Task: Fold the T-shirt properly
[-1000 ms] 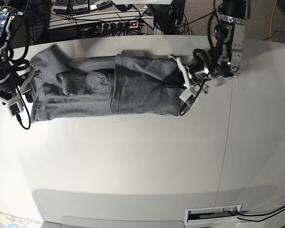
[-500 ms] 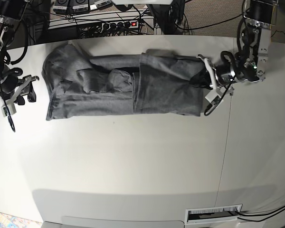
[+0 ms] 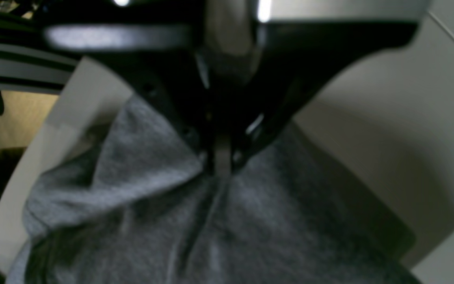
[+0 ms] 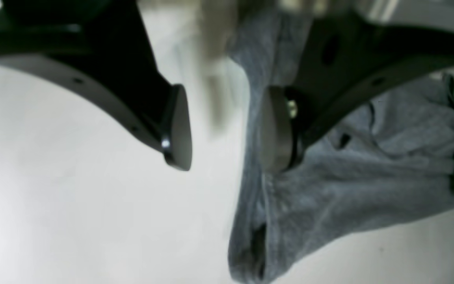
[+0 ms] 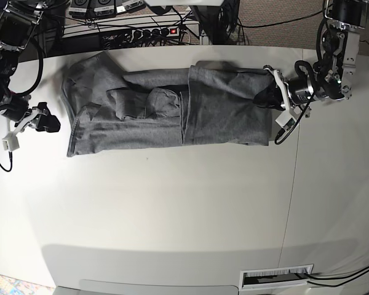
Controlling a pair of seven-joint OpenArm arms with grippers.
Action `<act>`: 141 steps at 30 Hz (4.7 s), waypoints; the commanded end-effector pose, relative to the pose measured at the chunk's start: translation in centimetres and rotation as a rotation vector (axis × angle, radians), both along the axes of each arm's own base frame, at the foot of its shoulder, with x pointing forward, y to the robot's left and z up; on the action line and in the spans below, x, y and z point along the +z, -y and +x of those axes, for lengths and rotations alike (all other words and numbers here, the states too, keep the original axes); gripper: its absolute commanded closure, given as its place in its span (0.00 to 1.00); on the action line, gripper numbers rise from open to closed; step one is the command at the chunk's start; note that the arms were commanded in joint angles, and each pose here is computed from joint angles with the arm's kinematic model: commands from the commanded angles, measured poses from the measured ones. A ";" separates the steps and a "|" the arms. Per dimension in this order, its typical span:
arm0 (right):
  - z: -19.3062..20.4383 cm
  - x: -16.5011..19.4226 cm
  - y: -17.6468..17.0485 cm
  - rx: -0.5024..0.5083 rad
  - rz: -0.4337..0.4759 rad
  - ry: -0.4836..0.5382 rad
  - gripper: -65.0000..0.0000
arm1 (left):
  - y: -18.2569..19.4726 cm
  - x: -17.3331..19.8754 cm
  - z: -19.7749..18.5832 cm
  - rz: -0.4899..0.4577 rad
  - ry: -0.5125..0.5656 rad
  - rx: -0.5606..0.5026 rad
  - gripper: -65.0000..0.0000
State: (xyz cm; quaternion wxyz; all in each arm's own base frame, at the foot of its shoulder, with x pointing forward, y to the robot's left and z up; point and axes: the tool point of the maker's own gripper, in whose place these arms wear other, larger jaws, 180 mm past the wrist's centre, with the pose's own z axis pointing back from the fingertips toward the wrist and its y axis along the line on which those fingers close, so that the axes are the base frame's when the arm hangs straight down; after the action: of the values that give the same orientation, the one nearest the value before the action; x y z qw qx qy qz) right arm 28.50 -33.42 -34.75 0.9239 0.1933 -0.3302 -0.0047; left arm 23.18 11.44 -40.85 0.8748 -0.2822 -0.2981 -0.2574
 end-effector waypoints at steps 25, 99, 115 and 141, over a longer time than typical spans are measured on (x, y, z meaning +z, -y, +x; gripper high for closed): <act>1.1 -2.3 -6.3 0.178 0.011 -0.049 0.54 | -0.5 -0.9 -1.4 0.046 -0.047 -0.044 1.00; 0.2 6.2 -33.0 0.589 0.546 0.241 1.00 | 15.4 0.4 -3.5 -0.233 -0.042 -0.147 1.00; -0.8 3.4 -33.6 0.654 0.412 0.154 1.00 | 13.8 5.4 -2.8 -0.172 0.076 -0.191 1.00; -1.9 6.6 -36.4 0.668 0.636 0.216 1.00 | 7.6 -0.2 -3.8 -0.017 0.186 -0.055 1.00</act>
State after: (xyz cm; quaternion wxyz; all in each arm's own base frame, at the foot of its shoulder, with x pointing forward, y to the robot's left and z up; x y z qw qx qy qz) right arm 26.12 2.62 -29.93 0.7520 0.5458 -0.3041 0.2101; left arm 19.40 3.08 -40.27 0.8231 -0.2953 -0.3867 -0.2929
